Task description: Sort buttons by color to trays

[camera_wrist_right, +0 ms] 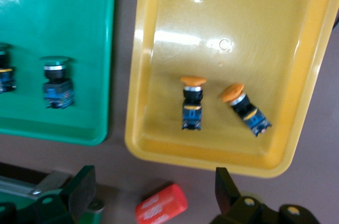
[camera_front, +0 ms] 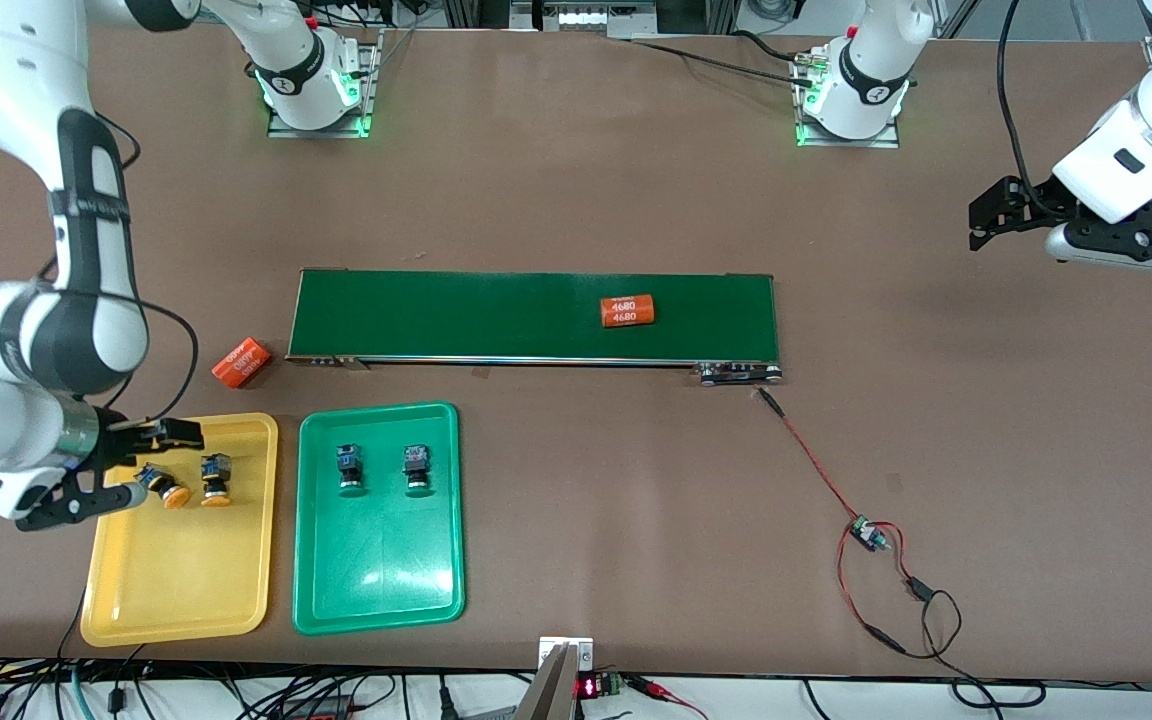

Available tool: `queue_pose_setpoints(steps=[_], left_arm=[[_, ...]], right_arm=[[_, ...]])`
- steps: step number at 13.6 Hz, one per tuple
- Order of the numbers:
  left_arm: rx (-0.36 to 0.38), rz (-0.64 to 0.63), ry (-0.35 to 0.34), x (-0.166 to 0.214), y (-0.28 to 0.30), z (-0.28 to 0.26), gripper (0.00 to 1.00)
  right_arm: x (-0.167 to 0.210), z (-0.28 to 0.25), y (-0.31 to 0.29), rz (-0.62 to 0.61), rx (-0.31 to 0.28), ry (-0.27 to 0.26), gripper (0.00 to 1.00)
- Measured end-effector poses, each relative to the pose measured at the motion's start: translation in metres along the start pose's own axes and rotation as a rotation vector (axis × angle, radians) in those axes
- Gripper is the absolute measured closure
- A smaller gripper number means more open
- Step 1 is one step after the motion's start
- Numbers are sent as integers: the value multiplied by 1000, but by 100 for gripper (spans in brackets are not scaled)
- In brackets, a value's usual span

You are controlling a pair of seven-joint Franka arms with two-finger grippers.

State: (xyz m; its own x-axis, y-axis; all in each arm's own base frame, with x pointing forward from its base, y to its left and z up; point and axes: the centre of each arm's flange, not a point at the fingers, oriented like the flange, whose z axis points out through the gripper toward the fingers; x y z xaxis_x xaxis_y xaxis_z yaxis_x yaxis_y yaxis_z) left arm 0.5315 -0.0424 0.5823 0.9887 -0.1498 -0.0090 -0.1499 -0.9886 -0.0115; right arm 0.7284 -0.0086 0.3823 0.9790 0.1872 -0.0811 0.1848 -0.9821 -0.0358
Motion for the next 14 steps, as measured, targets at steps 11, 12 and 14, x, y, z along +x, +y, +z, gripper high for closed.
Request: queue_pose_setpoints(steps=[11, 12, 14], left_arm=[[1, 4, 3, 0, 2, -1, 0], [1, 4, 3, 1, 2, -1, 0], [1, 4, 3, 1, 2, -1, 0]], right_arm=[[-88, -161, -18, 193, -80, -109, 0], [-96, -171, -6, 216, -79, -96, 0], [-110, -173, 22, 259, -70, -68, 0]])
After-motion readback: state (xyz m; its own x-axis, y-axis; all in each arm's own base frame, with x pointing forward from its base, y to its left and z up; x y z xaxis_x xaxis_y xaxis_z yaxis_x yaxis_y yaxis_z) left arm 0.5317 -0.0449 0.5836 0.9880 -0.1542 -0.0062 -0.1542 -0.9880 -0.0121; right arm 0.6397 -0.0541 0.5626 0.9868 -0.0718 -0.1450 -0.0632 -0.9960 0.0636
